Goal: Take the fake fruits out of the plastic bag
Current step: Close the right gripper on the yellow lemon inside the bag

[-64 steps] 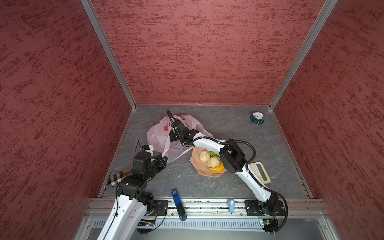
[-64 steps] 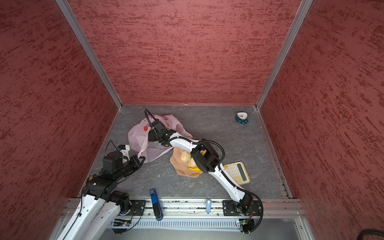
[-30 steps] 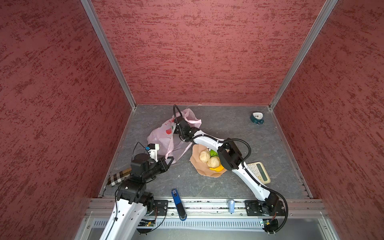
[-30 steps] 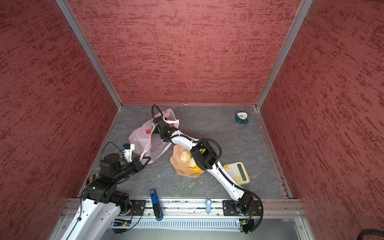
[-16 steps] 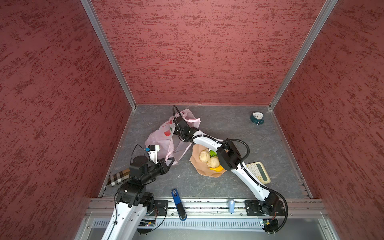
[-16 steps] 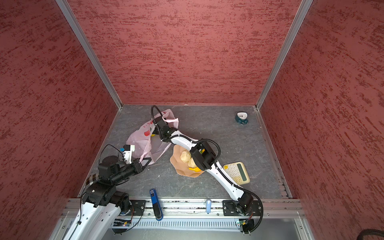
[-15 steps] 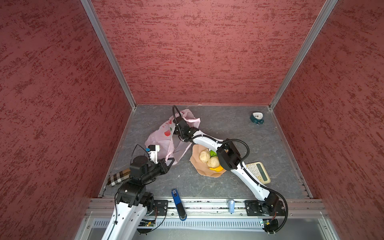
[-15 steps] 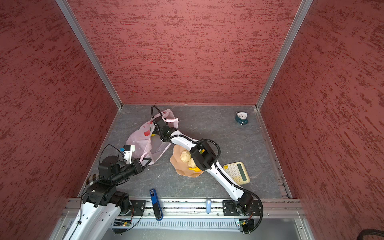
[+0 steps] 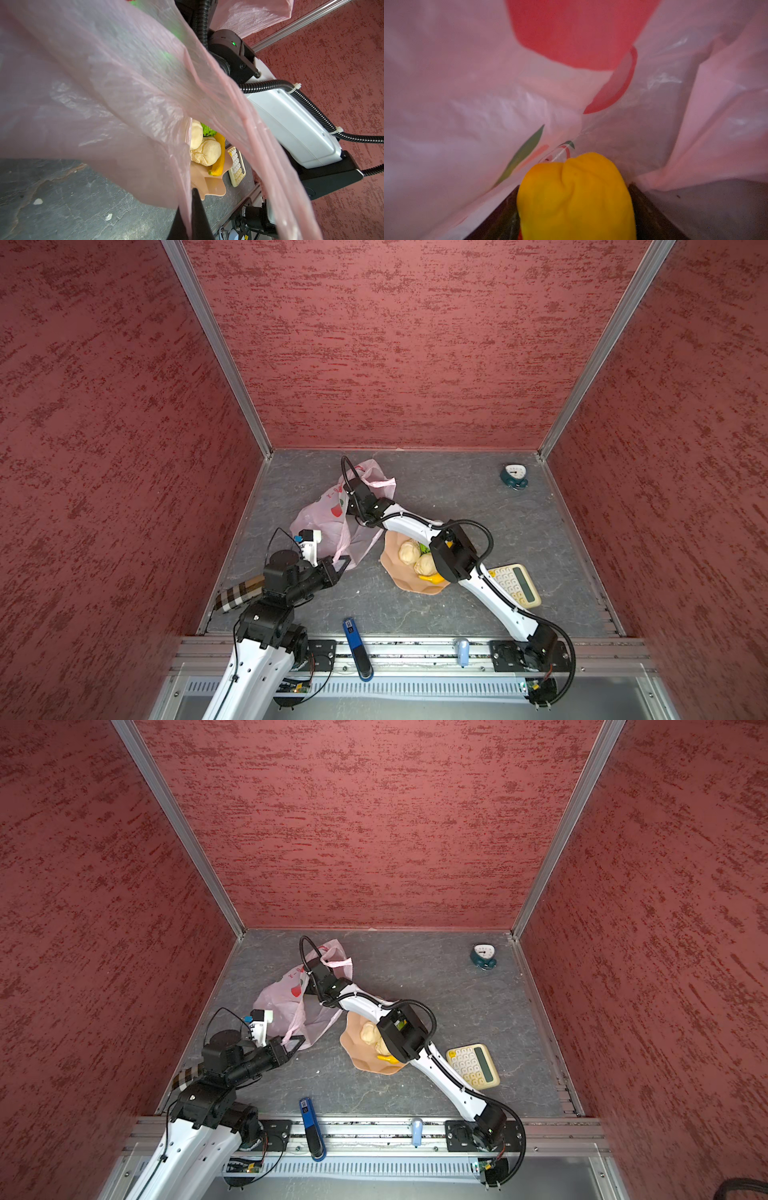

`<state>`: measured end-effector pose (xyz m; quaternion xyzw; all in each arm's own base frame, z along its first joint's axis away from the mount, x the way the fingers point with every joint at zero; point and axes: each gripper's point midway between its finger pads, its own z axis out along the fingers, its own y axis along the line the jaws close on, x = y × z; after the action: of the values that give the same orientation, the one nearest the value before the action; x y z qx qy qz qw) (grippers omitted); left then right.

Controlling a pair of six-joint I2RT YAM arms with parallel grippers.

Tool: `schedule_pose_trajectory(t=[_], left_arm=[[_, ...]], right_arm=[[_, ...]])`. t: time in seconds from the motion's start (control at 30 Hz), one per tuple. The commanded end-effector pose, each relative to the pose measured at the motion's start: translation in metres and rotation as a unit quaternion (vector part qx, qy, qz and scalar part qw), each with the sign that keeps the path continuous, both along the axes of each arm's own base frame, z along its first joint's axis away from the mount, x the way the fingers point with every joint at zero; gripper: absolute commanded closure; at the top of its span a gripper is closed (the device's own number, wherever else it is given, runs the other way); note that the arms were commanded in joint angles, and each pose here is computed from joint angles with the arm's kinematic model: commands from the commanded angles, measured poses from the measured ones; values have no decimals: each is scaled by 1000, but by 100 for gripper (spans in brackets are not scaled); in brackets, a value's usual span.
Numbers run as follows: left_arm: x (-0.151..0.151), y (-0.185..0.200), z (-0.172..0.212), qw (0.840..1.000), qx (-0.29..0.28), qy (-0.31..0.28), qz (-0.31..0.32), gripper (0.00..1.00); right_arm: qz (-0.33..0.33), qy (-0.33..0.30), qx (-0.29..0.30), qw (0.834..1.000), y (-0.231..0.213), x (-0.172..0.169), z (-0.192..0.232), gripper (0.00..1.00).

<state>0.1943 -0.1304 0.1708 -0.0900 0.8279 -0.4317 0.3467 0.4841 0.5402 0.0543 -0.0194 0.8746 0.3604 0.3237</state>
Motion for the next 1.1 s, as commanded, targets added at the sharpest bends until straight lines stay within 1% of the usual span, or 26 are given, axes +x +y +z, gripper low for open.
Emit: schedule_pose_trajectory(t=[0.0, 0.23, 0.33, 0.4, 0.63, 0.9, 1.07], left_arm=[[1, -1, 4, 1000, -2, -16, -4, 94], [0, 1, 0, 1000, -1, -9, 1, 94], [-2, 2, -1, 1000, 2, -6, 2, 94], [-2, 2, -1, 1000, 3, -4, 3, 94], [-3, 8, -10, 999, 12, 32, 23, 94], [-5, 25, -29, 994, 14, 61, 85, 94], [-1, 34, -27, 991, 14, 61, 117, 94]], right_arm=[[6, 10, 9, 1000, 6, -2, -6, 27], [1, 10, 11, 1000, 5, -1, -8, 35], [-1, 11, 12, 1000, 5, 0, -8, 42], [-1, 12, 12, 1000, 5, -1, -9, 48], [8, 11, 17, 1000, 5, -3, -7, 58], [22, -14, 34, 999, 2, -6, 13, 63], [31, -20, 36, 999, 2, -9, 17, 65]])
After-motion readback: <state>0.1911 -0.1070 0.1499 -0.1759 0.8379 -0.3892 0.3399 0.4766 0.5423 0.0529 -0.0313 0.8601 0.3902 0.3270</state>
